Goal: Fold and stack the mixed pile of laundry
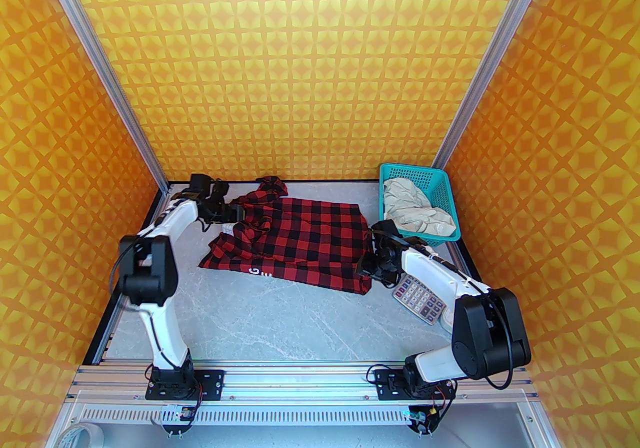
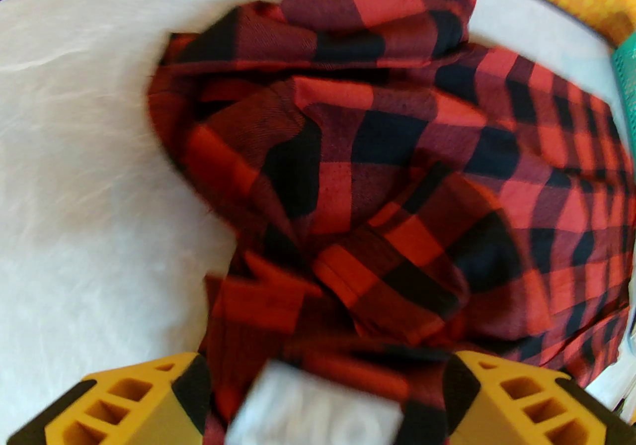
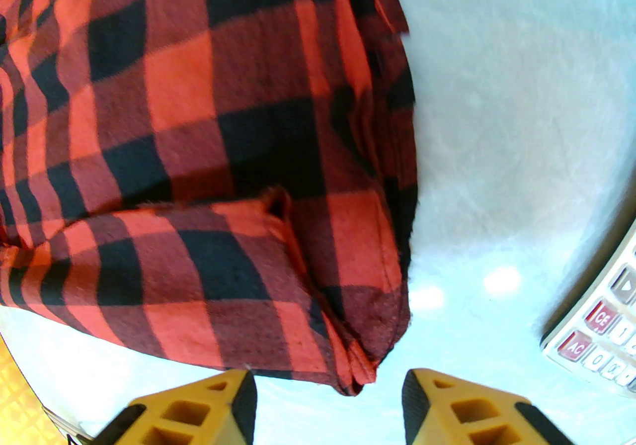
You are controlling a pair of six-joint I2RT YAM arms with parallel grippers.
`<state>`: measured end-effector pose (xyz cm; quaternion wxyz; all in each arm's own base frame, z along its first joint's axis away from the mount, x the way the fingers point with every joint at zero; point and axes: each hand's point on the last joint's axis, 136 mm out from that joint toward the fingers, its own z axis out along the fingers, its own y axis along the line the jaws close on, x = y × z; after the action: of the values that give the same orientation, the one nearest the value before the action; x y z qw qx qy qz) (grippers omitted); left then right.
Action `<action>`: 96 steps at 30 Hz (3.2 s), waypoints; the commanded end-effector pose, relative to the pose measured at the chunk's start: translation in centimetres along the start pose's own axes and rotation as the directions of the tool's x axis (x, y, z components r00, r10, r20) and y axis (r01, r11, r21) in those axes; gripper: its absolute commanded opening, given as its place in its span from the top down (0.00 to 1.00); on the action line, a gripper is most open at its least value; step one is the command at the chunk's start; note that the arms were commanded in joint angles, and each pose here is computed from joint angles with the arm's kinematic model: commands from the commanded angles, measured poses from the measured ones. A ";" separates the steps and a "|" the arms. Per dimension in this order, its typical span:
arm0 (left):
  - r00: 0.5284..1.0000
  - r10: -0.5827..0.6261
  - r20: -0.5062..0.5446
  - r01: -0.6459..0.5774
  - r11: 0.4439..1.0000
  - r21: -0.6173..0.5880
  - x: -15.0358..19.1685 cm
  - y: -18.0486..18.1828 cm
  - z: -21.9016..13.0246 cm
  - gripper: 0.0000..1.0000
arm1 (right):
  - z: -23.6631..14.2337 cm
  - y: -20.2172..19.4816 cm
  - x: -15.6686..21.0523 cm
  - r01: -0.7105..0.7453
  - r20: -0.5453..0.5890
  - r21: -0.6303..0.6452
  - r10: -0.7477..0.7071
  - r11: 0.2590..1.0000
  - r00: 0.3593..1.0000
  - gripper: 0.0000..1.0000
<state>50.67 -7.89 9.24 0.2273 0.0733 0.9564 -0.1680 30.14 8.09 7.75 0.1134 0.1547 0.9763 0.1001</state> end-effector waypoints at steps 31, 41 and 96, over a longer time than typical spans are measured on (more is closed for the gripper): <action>0.943 0.092 0.319 -0.136 0.984 0.117 -5.3 -4.2 -1.2 0.66 | -0.1 13.8 -5.2 0.232 0.135 -0.303 -0.199 0.924 0.971 0.49; 0.964 -0.146 0.224 0.193 0.960 -0.203 1.3 4.4 -7.1 0.22 | -1.1 4.6 -1.9 0.126 0.078 -0.009 -0.125 0.992 0.989 0.39; 0.683 -0.705 0.192 0.720 0.605 -0.341 26.1 8.5 -11.2 0.60 | 3.1 -3.7 3.9 0.012 -0.168 0.155 0.015 0.988 0.986 0.79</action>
<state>26.20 4.33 4.94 0.1894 -0.3498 0.9131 -0.0902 27.17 8.78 2.91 0.0187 0.1564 0.9839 0.0850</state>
